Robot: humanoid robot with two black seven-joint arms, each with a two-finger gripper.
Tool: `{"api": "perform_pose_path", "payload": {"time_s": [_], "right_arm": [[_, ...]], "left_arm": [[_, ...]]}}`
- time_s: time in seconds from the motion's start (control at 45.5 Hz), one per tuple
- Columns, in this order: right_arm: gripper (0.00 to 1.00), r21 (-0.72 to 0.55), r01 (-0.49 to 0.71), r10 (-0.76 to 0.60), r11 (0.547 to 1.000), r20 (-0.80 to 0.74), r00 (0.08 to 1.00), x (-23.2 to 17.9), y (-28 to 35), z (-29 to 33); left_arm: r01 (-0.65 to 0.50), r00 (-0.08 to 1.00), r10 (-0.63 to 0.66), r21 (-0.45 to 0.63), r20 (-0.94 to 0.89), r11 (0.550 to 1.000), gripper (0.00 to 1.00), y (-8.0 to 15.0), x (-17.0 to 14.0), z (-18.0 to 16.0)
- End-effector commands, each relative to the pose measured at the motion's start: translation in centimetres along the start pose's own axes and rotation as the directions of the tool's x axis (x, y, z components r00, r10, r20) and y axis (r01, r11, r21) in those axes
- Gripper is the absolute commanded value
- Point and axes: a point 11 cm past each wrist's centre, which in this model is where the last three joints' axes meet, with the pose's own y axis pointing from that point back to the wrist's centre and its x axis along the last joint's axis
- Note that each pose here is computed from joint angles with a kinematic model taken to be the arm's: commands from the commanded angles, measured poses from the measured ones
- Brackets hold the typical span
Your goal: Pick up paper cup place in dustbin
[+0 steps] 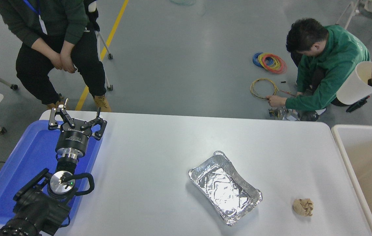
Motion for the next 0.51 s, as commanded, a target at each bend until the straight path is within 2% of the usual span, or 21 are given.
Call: {"api": "perform_pose_path", "payload": {"time_s": [0.0,0.132,0.286,0.374,0.484], "right_arm": [[0.0,-0.17,-0.146,0.145,0.975,-0.019,0.989,-2.1,-2.7,6.3],[0.0,-0.241,-0.183,0.188,0.953,0.001,0.982,-4.8,-4.2,8.4],[0.0,-0.382,-0.212,0.245,0.899,0.038,0.969,-7.9,-4.8,11.6],[0.0,-0.411,-0.217,0.281,0.885,0.103,0.954,-9.5,-5.3,12.5],[0.0,-0.423,-0.246,0.318,0.872,0.108,0.942,-11.2,-5.9,12.9]], "left_arm": [[0.0,1.0,0.0,0.0,0.001,1.0,1.0,0.0,0.0,0.0],[0.0,1.0,0.0,0.0,0.001,1.0,1.0,0.0,0.0,0.0],[0.0,1.0,0.0,0.0,0.001,1.0,1.0,0.0,0.0,0.0],[0.0,1.0,0.0,0.0,0.001,1.0,1.0,0.0,0.0,0.0],[0.0,1.0,0.0,0.0,0.001,1.0,1.0,0.0,0.0,0.0]]}}
